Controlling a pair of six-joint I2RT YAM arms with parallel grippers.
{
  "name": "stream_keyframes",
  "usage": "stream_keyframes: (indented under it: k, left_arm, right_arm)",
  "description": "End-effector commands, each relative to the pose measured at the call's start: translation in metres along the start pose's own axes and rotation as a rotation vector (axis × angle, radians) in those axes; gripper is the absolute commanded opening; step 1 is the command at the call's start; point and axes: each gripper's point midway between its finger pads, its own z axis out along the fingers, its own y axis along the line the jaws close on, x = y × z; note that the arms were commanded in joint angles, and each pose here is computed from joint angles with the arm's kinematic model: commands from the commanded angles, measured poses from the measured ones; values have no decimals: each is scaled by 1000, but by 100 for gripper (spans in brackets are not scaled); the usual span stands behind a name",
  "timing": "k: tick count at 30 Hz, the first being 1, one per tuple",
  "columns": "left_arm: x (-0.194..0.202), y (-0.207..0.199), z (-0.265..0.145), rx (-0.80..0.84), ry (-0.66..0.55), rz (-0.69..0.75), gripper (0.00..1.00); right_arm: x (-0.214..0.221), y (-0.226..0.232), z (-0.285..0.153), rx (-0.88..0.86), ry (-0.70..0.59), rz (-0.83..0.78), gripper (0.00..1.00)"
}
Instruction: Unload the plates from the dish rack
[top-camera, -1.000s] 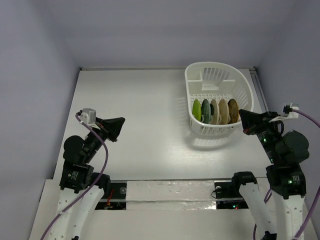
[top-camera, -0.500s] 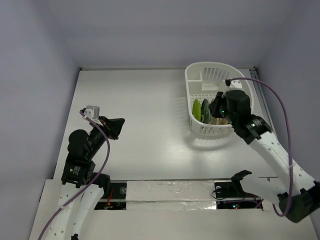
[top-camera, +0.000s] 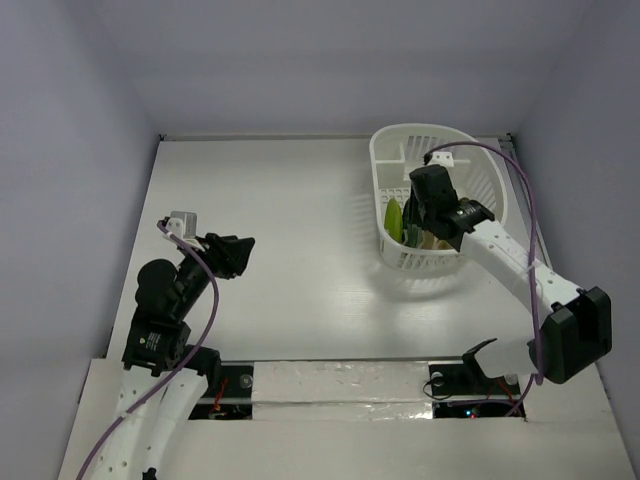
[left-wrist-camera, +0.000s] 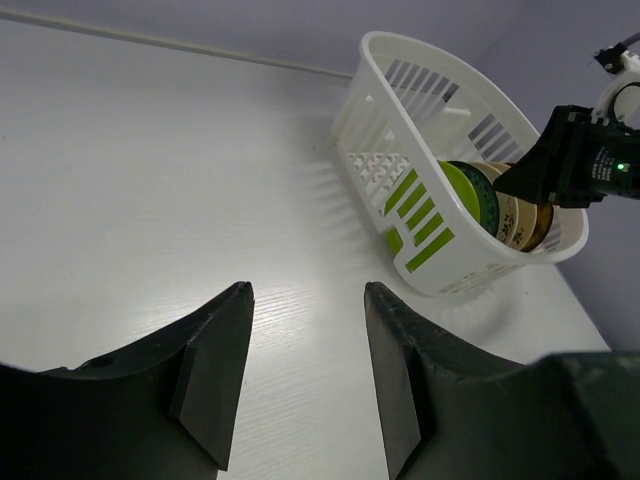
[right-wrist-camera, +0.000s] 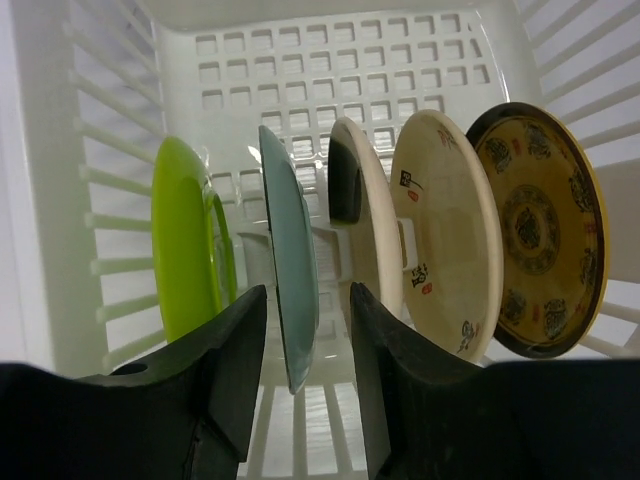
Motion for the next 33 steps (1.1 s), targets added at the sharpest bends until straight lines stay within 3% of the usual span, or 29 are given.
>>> stream_keyframes:
  k: [1,7,12,23,33]
  left_arm:
    - [-12,-6,-2,18,-43,6,45]
    - [-12,-8,-2,25,-43,5,49]
    - [-13,-9,-3,29,-48,7,49]
    - [-14,-11,-5,41,-55,11,49]
    - [-14,-13,-7,47,-57,13,49]
  right_arm:
    - [-15,3,3,40,-29,-24,45]
    - [-10,5,19,78,1,-55,40]
    - [-5,1,29,153,21,-89,31]
    - [-8,10,24,254,15,-197,9]
    - [-26,12,4,312,-37,-274,0]
